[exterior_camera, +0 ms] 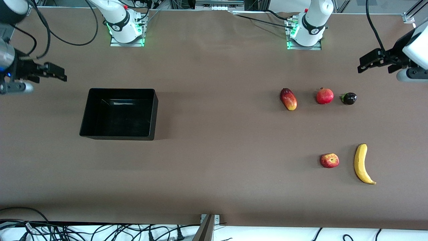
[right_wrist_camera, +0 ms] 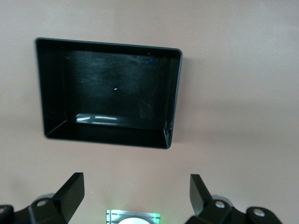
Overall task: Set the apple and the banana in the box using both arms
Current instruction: 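Reach the right gripper to the box rim while the left gripper approaches the apple, then grip the box wall with the right gripper while the left gripper grasps the apple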
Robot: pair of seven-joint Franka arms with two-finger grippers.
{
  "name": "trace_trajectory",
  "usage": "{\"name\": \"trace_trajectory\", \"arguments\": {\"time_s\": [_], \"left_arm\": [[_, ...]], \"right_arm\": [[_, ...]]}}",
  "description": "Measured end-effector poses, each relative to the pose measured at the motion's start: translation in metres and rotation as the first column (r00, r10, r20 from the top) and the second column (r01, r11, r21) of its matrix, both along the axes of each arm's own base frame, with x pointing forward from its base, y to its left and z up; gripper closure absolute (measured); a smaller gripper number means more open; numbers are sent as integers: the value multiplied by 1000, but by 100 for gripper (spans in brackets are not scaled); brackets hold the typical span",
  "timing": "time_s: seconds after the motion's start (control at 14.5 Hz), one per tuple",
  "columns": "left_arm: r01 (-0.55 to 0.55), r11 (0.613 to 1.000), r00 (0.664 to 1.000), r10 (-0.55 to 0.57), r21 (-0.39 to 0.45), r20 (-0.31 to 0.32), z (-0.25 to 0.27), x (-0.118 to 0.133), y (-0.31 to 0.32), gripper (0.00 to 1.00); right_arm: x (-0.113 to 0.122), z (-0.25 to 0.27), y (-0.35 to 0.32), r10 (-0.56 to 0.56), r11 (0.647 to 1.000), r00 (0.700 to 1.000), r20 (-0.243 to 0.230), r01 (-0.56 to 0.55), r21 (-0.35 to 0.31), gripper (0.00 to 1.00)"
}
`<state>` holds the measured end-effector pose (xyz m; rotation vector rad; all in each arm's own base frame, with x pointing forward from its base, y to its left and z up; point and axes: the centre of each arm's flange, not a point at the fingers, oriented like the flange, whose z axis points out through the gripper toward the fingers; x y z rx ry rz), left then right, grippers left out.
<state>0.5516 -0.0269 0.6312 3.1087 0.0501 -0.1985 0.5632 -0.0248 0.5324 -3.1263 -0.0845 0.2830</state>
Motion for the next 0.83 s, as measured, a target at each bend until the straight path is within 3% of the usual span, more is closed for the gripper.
{"name": "trace_trajectory", "arguments": {"time_s": [0.21, 0.34, 0.83], "left_arm": [[-17, 1000, 1000, 17, 6, 11, -32, 24, 11, 0], [-24, 1000, 1000, 24, 12, 20, -58, 43, 20, 0], [-25, 999, 992, 20, 40, 124, -157, 111, 59, 0]], "right_arm": [[29, -76, -17, -28, 999, 999, -24, 28, -18, 0], [35, -130, -29, -46, 999, 999, -27, 46, -27, 0], [-4, -268, -60, -91, 995, 994, 62, 94, -41, 0]]}}
